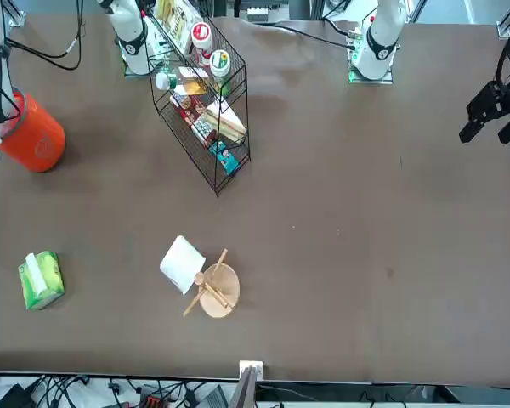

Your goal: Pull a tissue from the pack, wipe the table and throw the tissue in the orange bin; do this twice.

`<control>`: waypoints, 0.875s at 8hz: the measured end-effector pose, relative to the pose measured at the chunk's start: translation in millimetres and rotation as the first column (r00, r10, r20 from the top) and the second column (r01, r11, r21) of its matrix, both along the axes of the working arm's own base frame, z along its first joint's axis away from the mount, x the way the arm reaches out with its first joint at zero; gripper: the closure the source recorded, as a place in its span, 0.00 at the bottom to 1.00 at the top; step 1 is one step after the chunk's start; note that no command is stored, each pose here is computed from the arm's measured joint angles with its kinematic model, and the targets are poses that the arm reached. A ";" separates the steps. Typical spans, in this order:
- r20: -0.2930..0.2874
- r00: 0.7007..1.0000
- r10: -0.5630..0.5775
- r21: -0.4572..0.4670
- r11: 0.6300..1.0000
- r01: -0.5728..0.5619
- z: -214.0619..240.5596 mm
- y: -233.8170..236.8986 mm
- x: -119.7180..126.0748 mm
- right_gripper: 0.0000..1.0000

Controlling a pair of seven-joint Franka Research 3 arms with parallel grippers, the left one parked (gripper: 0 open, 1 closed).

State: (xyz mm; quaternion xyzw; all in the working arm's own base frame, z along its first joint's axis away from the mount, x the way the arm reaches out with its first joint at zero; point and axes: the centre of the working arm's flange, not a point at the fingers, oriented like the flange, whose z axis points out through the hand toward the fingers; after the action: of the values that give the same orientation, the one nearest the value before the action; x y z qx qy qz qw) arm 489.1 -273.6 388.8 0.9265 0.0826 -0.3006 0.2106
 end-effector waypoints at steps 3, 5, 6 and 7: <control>0.011 1.000 -0.001 0.001 1.000 0.001 5.1 1.3 -0.1 0.00; 0.062 0.998 -0.023 0.025 0.999 0.022 23.5 5.8 1.1 0.00; 0.124 0.991 -0.054 0.070 0.997 0.045 45.9 15.5 6.8 0.00; 0.193 0.977 -0.087 0.131 0.989 0.062 76.1 32.4 17.2 0.00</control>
State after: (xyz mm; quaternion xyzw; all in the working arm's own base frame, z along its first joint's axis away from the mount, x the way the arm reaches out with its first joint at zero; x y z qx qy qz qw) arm 506.3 -241.2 464.9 0.9657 0.0450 -0.2088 0.1480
